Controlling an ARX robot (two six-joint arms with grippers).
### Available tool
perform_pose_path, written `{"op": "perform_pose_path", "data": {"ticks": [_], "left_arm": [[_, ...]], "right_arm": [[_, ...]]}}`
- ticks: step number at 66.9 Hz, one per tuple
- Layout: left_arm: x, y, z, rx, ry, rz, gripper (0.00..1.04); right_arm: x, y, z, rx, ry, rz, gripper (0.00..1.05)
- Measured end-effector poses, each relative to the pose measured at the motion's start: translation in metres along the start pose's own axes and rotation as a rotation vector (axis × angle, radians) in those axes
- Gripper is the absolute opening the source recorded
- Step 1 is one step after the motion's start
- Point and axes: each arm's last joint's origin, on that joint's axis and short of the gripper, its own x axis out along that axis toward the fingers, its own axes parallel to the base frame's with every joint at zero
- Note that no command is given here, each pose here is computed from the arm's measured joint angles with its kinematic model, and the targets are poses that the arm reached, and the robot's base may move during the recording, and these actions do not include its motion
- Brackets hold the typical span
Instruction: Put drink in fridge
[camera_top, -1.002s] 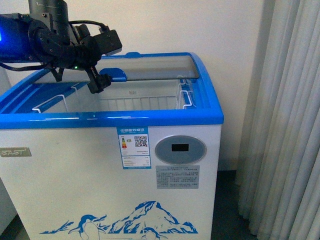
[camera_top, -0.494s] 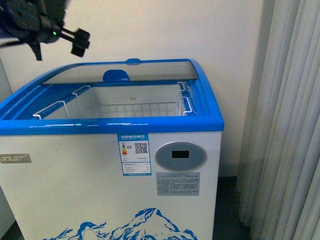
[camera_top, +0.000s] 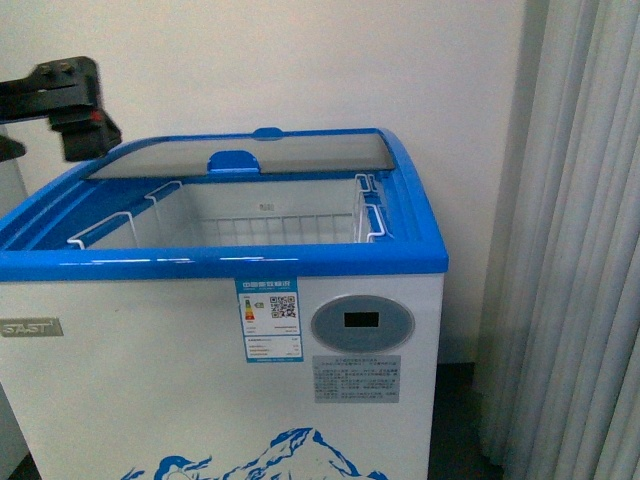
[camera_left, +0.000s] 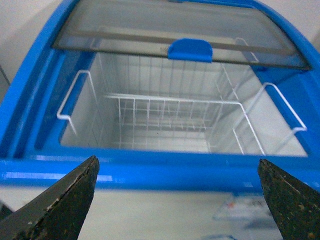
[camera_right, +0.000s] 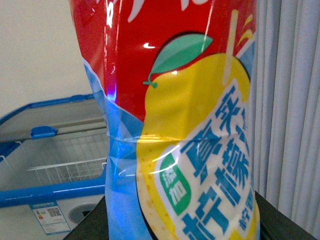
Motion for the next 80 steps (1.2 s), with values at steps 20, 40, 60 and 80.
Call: {"op": "perform_pose_path", "data": {"ticks": [20, 40, 60, 80], "left_arm": [[-0.111, 0.020, -0.069, 0.051, -0.143, 0.086, 0.44], [-0.133, 0.019, -0.098, 0.059, -0.131, 0.082, 0.03], [-0.153, 0.018, -0.116, 0.061, -0.128, 0.082, 0.03], [-0.165, 0.018, -0.125, 0.061, -0.131, 0.082, 0.03]], "right_arm": [[0.013, 0.006, 0.016, -0.330, 0.391, 0.159, 0.40], [0.120, 0.046, 0.024, -0.972, 0.666, 0.308, 0.40], [0.251, 0.134, -0.024, -1.512, 0.636, 0.397, 0.40], [0.286, 0.180, -0.077, -1.761, 0.544, 0.486, 0.40]]}}
